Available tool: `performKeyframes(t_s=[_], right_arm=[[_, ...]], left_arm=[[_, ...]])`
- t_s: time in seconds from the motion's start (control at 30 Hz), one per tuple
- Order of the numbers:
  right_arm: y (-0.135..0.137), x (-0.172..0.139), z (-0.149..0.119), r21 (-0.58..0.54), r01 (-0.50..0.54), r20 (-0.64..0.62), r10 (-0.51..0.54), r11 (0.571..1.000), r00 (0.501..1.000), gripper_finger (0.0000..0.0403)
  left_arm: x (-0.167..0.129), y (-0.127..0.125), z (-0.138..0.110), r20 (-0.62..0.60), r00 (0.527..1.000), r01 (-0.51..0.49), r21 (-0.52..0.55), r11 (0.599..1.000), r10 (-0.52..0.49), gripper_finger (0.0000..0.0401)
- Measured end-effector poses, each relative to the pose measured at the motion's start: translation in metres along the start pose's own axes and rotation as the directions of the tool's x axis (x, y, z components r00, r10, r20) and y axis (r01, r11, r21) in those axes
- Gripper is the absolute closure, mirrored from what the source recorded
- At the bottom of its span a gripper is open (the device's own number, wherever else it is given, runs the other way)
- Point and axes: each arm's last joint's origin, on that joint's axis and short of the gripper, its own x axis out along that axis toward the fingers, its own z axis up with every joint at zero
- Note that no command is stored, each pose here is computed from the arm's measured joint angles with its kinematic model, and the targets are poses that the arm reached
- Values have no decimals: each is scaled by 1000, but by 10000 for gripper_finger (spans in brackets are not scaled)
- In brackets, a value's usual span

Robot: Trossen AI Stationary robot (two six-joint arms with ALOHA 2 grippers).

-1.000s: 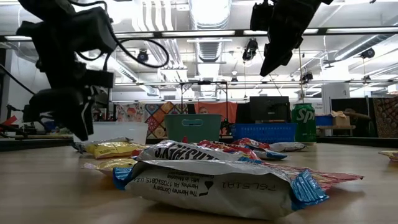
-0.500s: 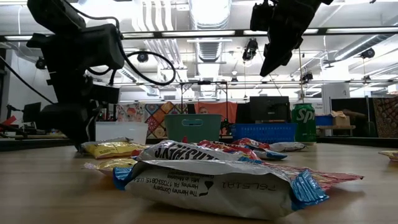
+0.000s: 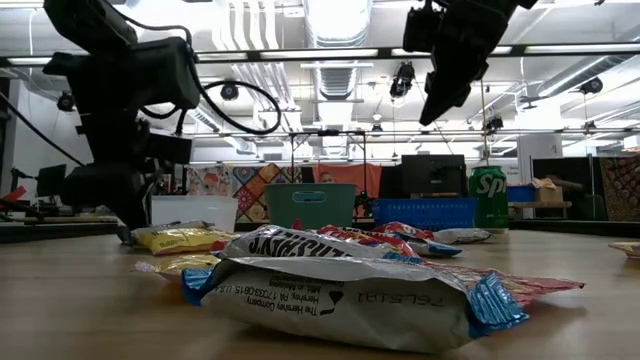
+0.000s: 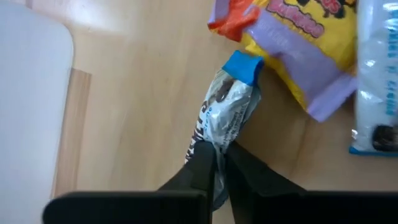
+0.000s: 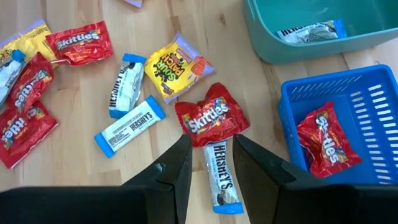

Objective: Sort candy
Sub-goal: Put the white chocolate into the green bin

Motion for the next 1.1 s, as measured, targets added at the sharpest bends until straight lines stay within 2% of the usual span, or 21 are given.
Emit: performKeyframes(t_s=[0.13,0.3,0.43,0.53,0.6,0.73,0.87,1.0,1.1], right_arm=[[0,1,-2,1,0,-6,0,1000,1000,294],[0,2,-2,1,-3,-10,3,1000,1000,294],[0,2,-2,1,-3,-10,3,1000,1000,294],[0,2,-2,-8,-3,-9,3,1000,1000,294],[0,2,-2,-23,3,-8,-3,1000,1000,294],[-1,2,-2,-116,8,-4,-9,993,1000,294],[-4,2,-1,-190,20,4,-19,982,1000,294],[-17,2,1,-208,68,30,-63,976,998,294],[-32,4,0,-173,101,45,-95,980,994,294]], left_arm=[[-18,4,6,51,997,57,-25,998,-56,399],[-53,18,14,176,982,84,-84,993,-69,400],[-86,43,18,258,966,16,-182,983,32,401],[-105,66,22,295,945,-53,-288,956,142,401],[-112,81,24,308,934,-70,-333,940,179,401],[-113,107,27,276,929,-134,-371,919,247,401],[-105,127,26,214,935,-201,-342,918,284,401],[-99,139,29,222,941,-186,-298,936,257,401],[-98,142,32,257,937,-171,-259,951,238,401]])
